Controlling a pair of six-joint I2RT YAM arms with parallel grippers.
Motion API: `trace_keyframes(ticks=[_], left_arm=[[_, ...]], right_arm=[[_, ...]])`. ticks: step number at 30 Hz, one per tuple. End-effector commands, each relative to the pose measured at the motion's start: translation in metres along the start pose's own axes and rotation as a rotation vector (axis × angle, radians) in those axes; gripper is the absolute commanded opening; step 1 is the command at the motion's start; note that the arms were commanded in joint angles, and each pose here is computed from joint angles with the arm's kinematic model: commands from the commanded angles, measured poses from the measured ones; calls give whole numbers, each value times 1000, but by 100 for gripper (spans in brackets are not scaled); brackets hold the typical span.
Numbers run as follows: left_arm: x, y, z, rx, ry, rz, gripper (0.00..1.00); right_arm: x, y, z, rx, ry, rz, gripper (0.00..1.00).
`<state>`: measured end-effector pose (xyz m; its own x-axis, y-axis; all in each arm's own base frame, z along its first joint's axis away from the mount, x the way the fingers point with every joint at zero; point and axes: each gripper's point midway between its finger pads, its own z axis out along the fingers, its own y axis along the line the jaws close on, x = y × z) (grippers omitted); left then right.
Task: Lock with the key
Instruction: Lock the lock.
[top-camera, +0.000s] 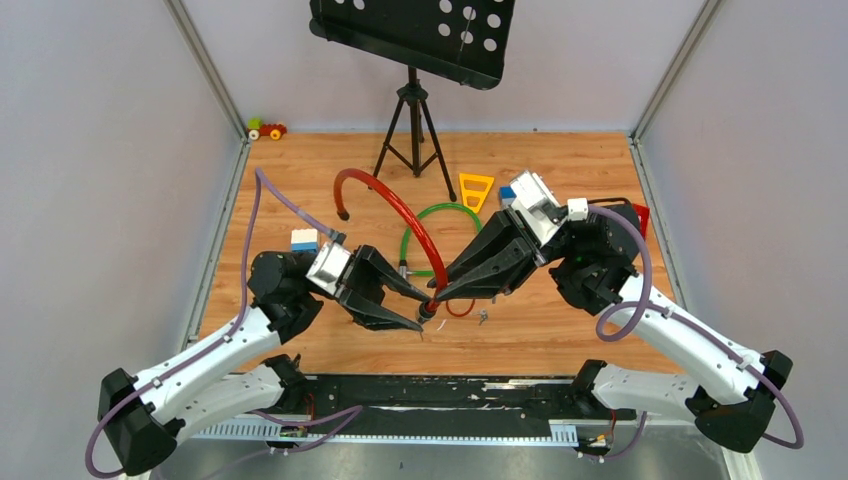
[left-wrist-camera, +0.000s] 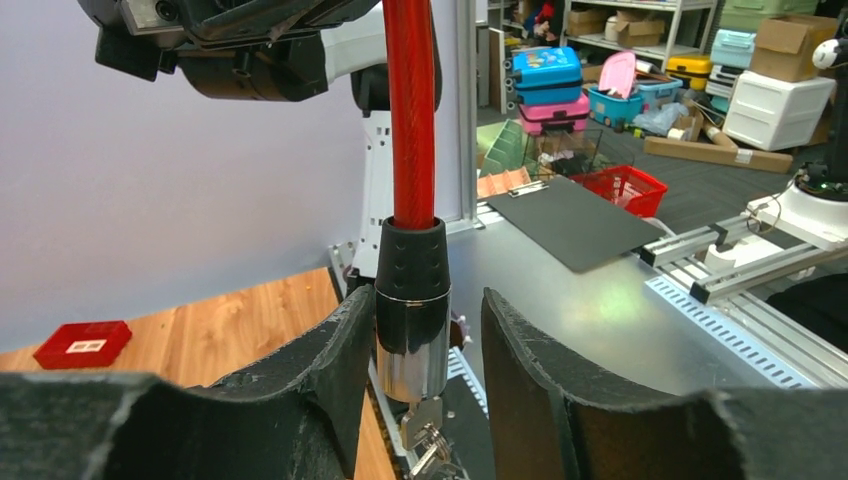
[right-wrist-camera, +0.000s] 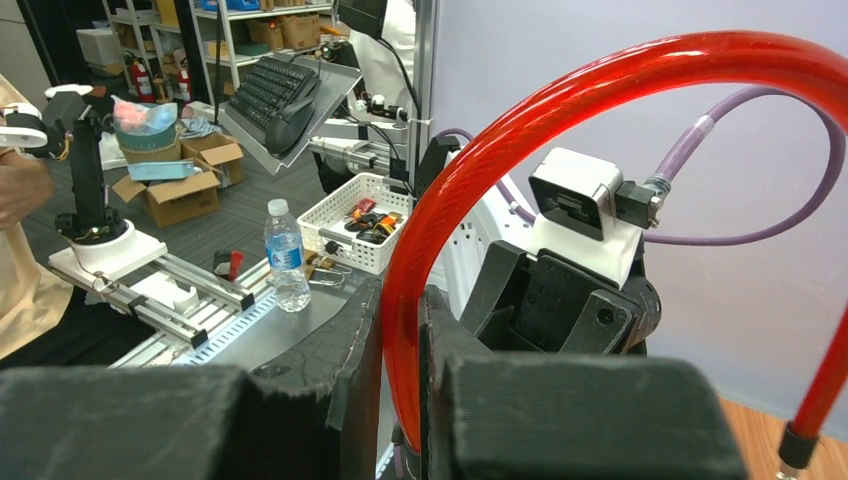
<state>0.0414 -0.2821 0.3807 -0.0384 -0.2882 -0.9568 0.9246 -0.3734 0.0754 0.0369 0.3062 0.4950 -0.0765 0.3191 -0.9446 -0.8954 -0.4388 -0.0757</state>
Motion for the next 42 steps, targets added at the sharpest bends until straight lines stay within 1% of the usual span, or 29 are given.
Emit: trace_keyframes(ticks=[1, 3, 5, 7, 11, 13, 15, 16, 19, 21, 22, 23, 28, 33, 36, 37, 38, 39, 40, 41, 42], left_arm=[[-9, -7, 2, 38, -19, 9, 50], [-9, -6, 3, 39, -20, 1, 52], [-9, -5, 3, 39, -24, 1, 59], [-10, -5, 3, 35, -29, 3, 62], [-12, -5, 5, 46, -40, -5, 61], [-12, -5, 6, 56, -44, -21, 58], [-13, -6, 6, 68, -50, -35, 52], [-13, -7, 7, 75, -53, -42, 46], [-12, -7, 7, 81, -55, -62, 20], [-11, -8, 7, 81, -53, -65, 6], [-10, -7, 7, 77, -47, -73, 1], [-9, -7, 6, 72, -42, -74, 0], [-3, -1, 3, 8, -5, -41, 0], [8, 24, -8, -175, 77, 50, 0], [10, 36, -17, -266, 126, 94, 0], [10, 39, -18, -286, 137, 104, 7], [9, 42, -19, -304, 144, 111, 24], [8, 45, -20, -322, 144, 119, 37], [6, 48, -21, -339, 143, 128, 40], [3, 50, -22, -349, 139, 139, 39], [0, 52, -22, -362, 135, 149, 35]], right_arm=[[-16, 9, 2, -44, -45, -103, 0], [-17, 10, 2, -46, -48, -104, 0], [-17, 10, 3, -51, -49, -104, 0], [-17, 10, 3, -54, -51, -101, 0], [-16, 9, 5, -64, -56, -96, 0], [-15, 8, 6, -66, -60, -91, 0], [-14, 7, 6, -63, -64, -87, 0], [-13, 6, 7, -61, -63, -84, 0], [-12, 4, 6, -46, -71, -93, 0], [-11, 1, 4, -19, -69, -100, 0], [-10, -1, 3, 0, -65, -106, 0], [-10, -4, 2, 23, -62, -112, 0], [-15, -29, -9, 233, -74, -146, 0], [-18, -61, -32, 494, -89, -159, 0], [-18, -71, -42, 581, -105, -160, 0], [-18, -72, -43, 585, -107, -160, 0], [-18, -72, -42, 586, -107, -157, 0], [-17, -73, -42, 585, -104, -152, 0], [-16, -75, -40, 585, -101, -147, 0], [-15, -76, -40, 586, -98, -143, 0], [-15, -78, -41, 599, -100, -141, 0]])
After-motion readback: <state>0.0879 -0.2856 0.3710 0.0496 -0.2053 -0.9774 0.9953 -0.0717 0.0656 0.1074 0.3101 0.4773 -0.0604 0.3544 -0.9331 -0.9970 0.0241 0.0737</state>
